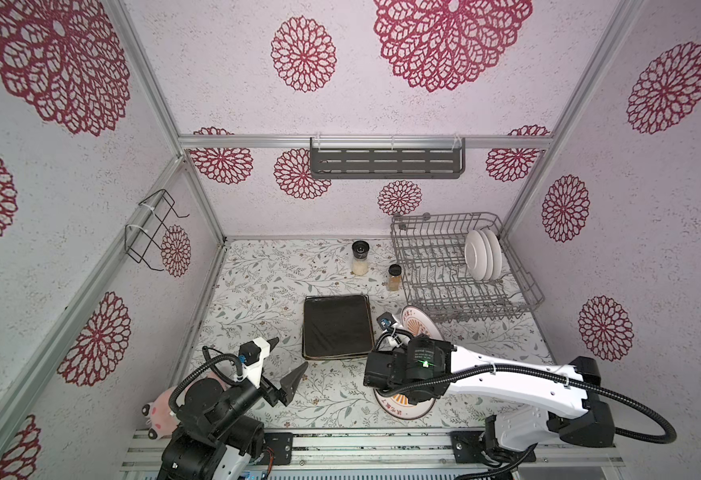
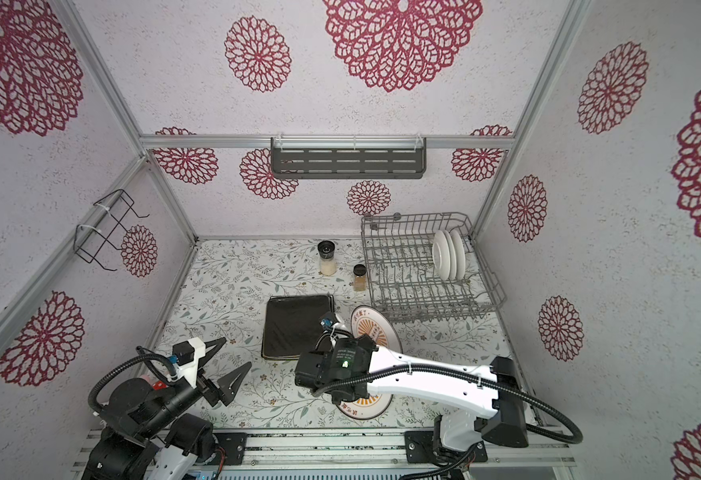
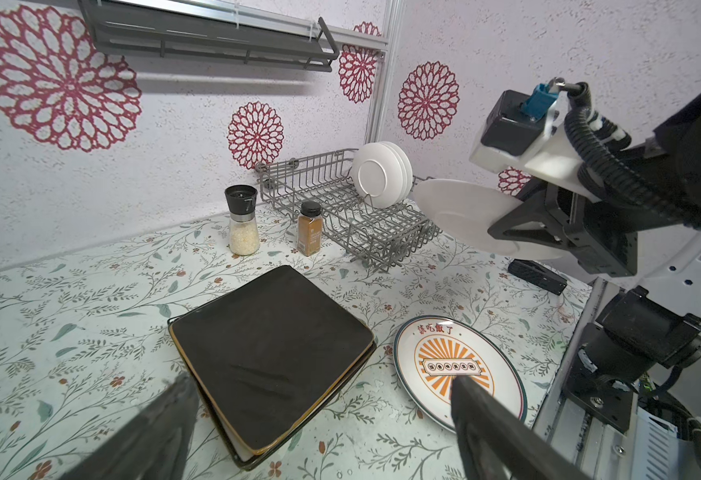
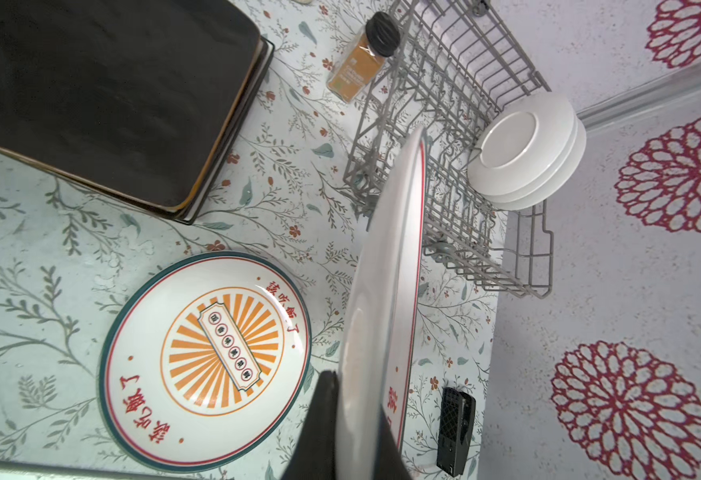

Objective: Unload the plates from the dish rack
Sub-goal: 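Carry the printed plate toward the robot over the first sunburst plate, then lower the held plate on its edge onto the sunburst plate, then open the right gripper, laying the plate flat on the sunburst plate, then move the right gripper back toward the plates in the rack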

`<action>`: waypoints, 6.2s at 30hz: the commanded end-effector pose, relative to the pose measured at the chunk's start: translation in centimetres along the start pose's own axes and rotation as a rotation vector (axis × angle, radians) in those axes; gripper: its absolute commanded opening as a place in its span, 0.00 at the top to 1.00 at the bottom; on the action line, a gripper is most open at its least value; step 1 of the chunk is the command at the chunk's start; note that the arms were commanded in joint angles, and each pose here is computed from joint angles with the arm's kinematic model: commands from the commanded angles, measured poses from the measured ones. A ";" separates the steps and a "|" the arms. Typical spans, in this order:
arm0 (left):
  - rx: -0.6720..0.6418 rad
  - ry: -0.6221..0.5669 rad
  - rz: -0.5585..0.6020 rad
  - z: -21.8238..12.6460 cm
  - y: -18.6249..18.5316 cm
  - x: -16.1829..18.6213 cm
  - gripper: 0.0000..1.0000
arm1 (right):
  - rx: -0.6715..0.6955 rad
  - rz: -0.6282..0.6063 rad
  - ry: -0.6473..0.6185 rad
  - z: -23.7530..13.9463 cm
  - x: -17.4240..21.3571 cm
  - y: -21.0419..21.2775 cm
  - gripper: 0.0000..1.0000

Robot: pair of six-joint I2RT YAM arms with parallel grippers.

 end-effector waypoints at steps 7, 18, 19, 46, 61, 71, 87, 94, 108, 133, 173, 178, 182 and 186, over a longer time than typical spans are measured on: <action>0.006 0.008 0.022 0.2 -0.1 0.2 0.03 | 0.030 -0.115 0.004 -0.8 3.0 1.8 1.00; 0.008 0.017 0.019 0.3 0.0 0.3 0.03 | 0.036 -0.309 -0.011 0.4 5.1 6.6 1.00; 0.007 0.017 0.018 0.3 0.0 0.3 0.03 | 0.033 -0.336 -0.017 0.5 5.3 7.3 1.00; 0.015 0.045 0.013 0.7 0.0 0.7 0.03 | 0.023 -0.565 0.035 5.0 9.7 13.7 0.90; 0.012 0.064 0.005 1.0 0.1 1.0 0.03 | -0.035 -0.573 0.047 5.8 11.0 14.7 0.65; 0.012 0.068 0.004 1.0 0.2 1.0 0.03 | -0.078 -0.582 0.049 5.9 11.4 15.2 0.59; 0.049 0.082 -0.002 1.2 -0.4 1.3 0.03 | -0.170 -0.593 0.059 5.9 11.9 15.9 0.43; 0.044 0.078 0.002 1.2 -0.4 1.3 0.03 | -0.183 -0.580 0.054 5.4 11.2 15.6 0.42; 0.047 0.061 0.010 0.9 -0.5 1.1 0.03 | -0.219 -0.587 0.076 4.5 10.7 15.3 0.41; 0.052 0.035 0.020 0.4 -0.7 0.7 0.03 | -0.269 -0.409 0.017 3.2 8.2 14.0 0.35; -0.003 0.058 0.004 1.0 0.3 1.0 0.03 | -0.214 0.825 -0.618 12.7 -2.7 -28.9 0.35; -0.003 0.072 -0.001 1.2 0.4 1.2 0.03 | -0.165 0.874 -0.584 14.4 -1.1 -32.0 0.35; -0.009 0.087 -0.006 1.5 0.6 1.5 0.03 | -0.156 0.920 -0.576 16.2 0.0 -33.7 0.35; -0.014 0.105 -0.012 1.7 0.7 1.7 0.03 | -0.165 0.989 -0.571 18.7 1.5 -35.2 0.35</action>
Point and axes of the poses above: each gripper's point midway between its finger pads, its own z axis out along the fingers, its own y axis along the line the jaws close on, x = y × z, the point moved 1 cm from there along -z, back along the fingers, and after that the axes turned 4 degrees about -z, right-handed, at the moved point
